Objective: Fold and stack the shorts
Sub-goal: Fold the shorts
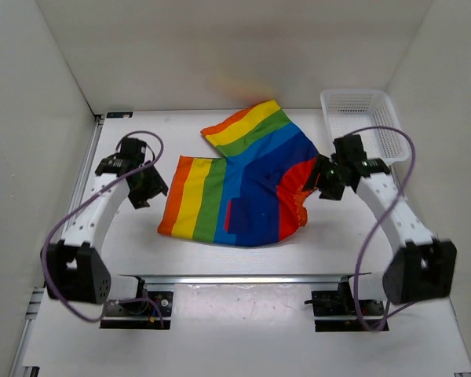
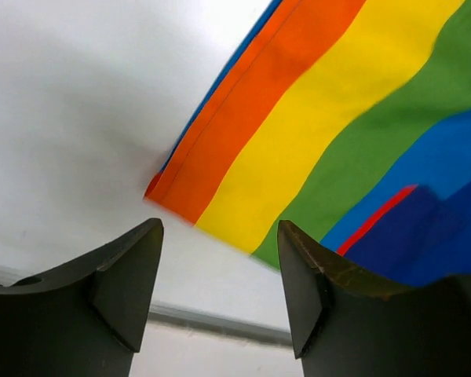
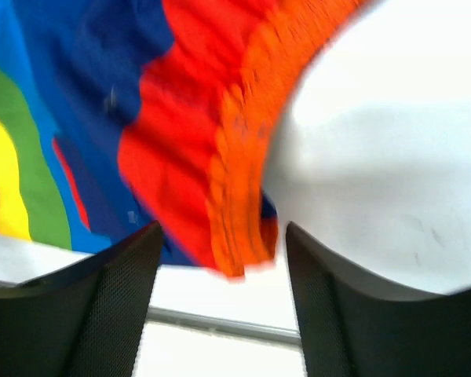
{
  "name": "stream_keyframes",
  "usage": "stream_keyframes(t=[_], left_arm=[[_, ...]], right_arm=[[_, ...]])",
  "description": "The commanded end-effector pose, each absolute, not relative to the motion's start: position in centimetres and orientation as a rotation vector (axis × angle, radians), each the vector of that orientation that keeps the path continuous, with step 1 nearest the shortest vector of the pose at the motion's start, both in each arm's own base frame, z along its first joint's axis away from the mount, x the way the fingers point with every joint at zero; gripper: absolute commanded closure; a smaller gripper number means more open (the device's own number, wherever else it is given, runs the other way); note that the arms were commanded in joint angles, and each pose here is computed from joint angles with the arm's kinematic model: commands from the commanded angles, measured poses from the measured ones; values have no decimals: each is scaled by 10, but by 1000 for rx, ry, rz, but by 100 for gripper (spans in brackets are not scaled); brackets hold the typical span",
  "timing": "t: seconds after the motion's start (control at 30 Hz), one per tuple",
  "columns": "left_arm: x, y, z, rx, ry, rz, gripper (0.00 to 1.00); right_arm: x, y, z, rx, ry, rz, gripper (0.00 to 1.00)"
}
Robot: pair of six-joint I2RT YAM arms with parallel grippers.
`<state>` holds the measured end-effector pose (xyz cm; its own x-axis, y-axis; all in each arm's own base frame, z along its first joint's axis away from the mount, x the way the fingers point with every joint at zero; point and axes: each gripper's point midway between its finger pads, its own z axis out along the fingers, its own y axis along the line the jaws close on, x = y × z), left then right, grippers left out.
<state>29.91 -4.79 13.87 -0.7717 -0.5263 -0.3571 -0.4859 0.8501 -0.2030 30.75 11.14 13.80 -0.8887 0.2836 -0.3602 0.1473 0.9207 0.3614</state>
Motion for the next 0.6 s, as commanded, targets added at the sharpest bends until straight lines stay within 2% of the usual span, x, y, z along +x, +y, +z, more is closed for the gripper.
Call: stream_keyframes(t=[0.0, 0.1, 0.13, 0.2, 0.27, 0.37, 0.43, 0.5, 0.53, 0.57], left_arm=[[255, -49, 131, -769, 2662, -176, 29], [219, -65, 102, -841, 2742, -293, 29], [216, -72, 95, -845, 2745, -336, 24], [202, -86, 79, -892, 2782, -404, 20], [205, -91, 68, -914, 2790, -418, 16], [207, -90, 54, -945, 2817, -385, 16], [225, -88, 52, -945, 2803, -348, 24], [236, -82, 45, -942, 2811, -286, 35], [248, -78, 48, -926, 2787, -244, 55], [253, -76, 48, -908, 2791, -226, 67]], right_arm=[[270, 95, 144, 376, 2623, 400, 35], [231, 95, 126, 450, 2650, 450, 37], [215, 94, 116, 475, 2661, 463, 37], [200, 96, 105, 538, 2678, 493, 37], [186, 101, 91, 578, 2689, 547, 37], [173, 105, 74, 618, 2726, 591, 35], [176, 110, 70, 622, 2707, 632, 31], [183, 114, 63, 643, 2695, 657, 31], [187, 115, 62, 638, 2685, 661, 31], [192, 116, 62, 647, 2675, 668, 31]])
